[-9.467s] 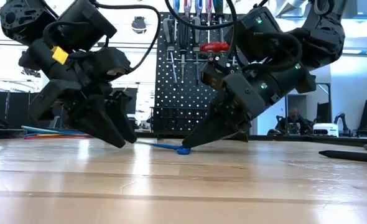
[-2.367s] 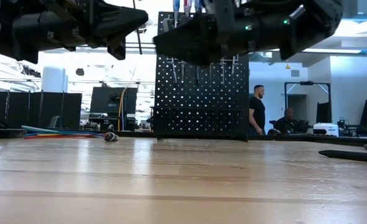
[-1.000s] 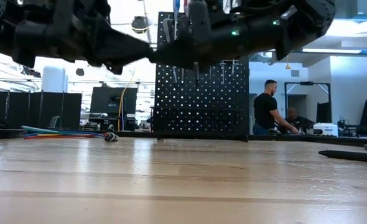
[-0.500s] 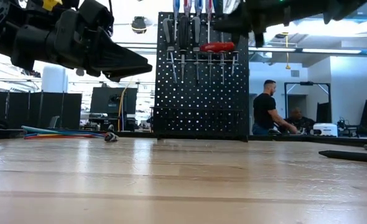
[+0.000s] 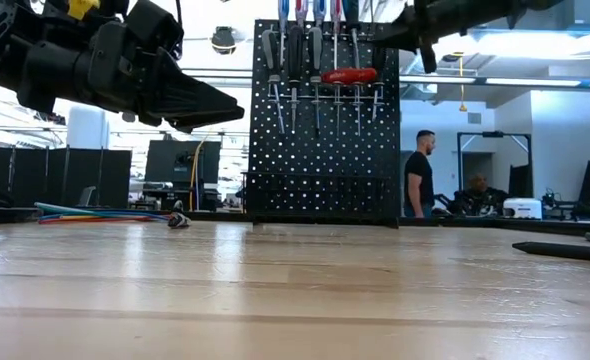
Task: Hang tools onto peg board
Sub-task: Hang the blue t handle screwdriver on the black peg board
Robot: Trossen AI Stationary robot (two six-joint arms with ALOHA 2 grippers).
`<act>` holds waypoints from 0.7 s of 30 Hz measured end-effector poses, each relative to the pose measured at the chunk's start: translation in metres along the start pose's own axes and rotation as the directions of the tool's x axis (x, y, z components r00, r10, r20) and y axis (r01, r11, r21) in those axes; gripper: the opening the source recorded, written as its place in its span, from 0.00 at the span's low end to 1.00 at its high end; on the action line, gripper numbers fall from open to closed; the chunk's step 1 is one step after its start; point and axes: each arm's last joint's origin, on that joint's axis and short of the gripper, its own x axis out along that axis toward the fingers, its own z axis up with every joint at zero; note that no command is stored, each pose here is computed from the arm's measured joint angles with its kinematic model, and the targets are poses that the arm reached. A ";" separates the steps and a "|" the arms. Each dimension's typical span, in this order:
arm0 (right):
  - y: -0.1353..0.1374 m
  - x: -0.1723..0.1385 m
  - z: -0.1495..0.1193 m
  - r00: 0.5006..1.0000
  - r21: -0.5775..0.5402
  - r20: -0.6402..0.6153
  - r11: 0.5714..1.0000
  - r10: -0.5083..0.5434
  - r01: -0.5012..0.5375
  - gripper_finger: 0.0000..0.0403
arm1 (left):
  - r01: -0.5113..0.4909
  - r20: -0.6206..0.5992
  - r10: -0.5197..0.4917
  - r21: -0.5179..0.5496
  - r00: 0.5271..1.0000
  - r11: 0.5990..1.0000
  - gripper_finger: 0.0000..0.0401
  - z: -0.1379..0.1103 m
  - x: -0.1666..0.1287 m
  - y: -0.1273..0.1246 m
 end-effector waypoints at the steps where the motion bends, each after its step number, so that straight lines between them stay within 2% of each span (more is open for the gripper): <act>1: -0.002 -0.001 0.002 0.999 -0.005 -0.033 1.000 -0.001 0.001 0.00 | 0.000 -0.001 0.000 -0.001 1.000 1.000 0.40 0.000 0.000 0.000; 8: -0.001 -0.026 0.036 0.968 -0.126 -0.243 0.991 -0.064 0.034 0.00 | 0.000 -0.006 0.000 -0.001 1.000 1.000 0.40 -0.001 0.000 0.000; 12: -0.003 -0.030 0.047 0.961 -0.163 -0.258 0.985 -0.097 0.056 0.00 | 0.000 -0.004 0.000 -0.001 1.000 1.000 0.40 0.000 0.000 0.000; 21: -0.032 -0.020 0.043 0.915 -0.256 -0.348 0.960 -0.203 0.116 0.00 | 0.000 0.000 0.000 -0.004 1.000 1.000 0.40 0.000 0.000 0.000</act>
